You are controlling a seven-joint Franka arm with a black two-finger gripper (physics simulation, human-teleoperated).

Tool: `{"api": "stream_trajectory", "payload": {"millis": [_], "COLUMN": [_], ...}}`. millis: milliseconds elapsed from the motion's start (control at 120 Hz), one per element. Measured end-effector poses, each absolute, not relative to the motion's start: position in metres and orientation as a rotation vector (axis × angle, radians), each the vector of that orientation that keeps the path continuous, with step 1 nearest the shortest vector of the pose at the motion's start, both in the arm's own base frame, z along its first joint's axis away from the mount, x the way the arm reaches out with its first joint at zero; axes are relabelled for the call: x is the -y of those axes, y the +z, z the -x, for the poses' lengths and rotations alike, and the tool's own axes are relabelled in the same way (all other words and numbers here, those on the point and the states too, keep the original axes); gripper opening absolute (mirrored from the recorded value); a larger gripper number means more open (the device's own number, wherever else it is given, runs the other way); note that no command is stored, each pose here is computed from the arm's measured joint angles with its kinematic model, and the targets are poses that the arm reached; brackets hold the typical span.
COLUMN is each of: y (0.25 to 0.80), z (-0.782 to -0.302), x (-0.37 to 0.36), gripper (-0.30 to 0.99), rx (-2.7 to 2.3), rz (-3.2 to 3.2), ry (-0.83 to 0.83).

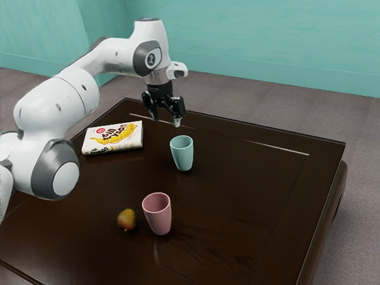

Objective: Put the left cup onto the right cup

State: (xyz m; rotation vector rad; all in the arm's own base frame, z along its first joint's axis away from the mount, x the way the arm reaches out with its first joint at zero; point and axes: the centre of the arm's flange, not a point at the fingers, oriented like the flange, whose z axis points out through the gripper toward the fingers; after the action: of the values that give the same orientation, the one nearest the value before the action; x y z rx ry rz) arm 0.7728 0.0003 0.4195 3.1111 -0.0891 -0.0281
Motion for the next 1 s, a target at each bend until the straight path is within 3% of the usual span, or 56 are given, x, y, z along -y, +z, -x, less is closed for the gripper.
{"api": "stream_trajectory", "payload": {"millis": [483,1000], "y": [0.327,0.315], "z": [-0.789,-0.794], "x": [-0.01,-0.009], "gripper": [0.63,0.12], "rx": [-0.038,-0.086], "rz": [-3.079,-3.078], "ry": [-0.109,-0.082]}}
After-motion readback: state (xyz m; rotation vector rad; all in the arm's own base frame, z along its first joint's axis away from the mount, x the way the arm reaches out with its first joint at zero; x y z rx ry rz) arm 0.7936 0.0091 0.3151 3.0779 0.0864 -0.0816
